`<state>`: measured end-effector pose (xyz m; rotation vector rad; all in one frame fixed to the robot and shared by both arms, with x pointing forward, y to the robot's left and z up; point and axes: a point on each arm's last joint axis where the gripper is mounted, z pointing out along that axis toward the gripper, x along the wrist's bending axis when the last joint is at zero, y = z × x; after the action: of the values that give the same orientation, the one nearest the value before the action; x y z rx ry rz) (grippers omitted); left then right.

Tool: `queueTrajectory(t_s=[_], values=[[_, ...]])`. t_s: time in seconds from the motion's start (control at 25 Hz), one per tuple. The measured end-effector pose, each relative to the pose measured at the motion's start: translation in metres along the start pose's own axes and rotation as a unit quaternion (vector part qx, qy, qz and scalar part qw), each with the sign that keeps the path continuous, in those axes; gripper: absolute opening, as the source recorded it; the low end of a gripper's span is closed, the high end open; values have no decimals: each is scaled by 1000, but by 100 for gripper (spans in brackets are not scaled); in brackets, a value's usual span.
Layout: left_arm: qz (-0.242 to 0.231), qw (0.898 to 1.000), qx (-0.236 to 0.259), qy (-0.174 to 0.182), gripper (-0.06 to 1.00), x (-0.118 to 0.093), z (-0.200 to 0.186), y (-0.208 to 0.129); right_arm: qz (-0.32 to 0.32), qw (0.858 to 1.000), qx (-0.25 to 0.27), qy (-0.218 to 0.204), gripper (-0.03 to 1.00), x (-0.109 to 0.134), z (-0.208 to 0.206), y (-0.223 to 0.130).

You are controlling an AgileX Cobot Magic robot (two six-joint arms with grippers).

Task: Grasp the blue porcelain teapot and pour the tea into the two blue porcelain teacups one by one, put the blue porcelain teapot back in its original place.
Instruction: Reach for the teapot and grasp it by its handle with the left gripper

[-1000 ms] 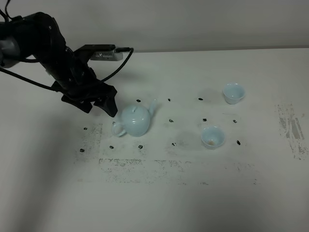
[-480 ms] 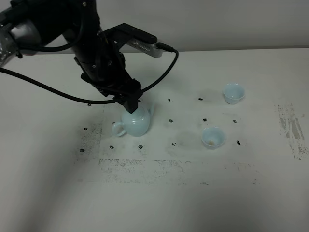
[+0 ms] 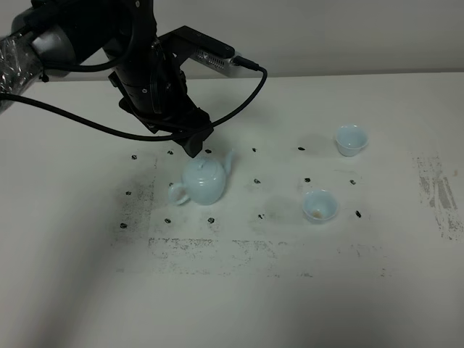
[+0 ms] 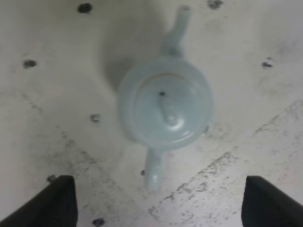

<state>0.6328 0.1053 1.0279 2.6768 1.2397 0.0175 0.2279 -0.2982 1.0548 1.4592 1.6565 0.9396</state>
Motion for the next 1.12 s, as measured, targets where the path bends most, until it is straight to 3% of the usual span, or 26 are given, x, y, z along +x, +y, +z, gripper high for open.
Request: queueTrajectory(t_s=[0.2, 0.4, 0.6, 0.76, 1.12], values=[[-6, 1000, 3, 3, 6, -2, -13, -15, 0, 1000, 0, 0, 58, 0, 0, 0], [-9, 999, 50, 19, 6, -10, -26, -70, 0, 1000, 0, 0, 58, 0, 0, 0], [-5, 999, 27, 38, 6, -18, -55, -92, 0, 1000, 0, 0, 58, 0, 0, 0], [-10, 1000, 8, 28, 6, -19, -54, -89, 0, 1000, 0, 0, 58, 0, 0, 0], [-18, 998, 62, 0, 6, -4, 2, -48, 0, 1000, 0, 1, 58, 0, 0, 0]])
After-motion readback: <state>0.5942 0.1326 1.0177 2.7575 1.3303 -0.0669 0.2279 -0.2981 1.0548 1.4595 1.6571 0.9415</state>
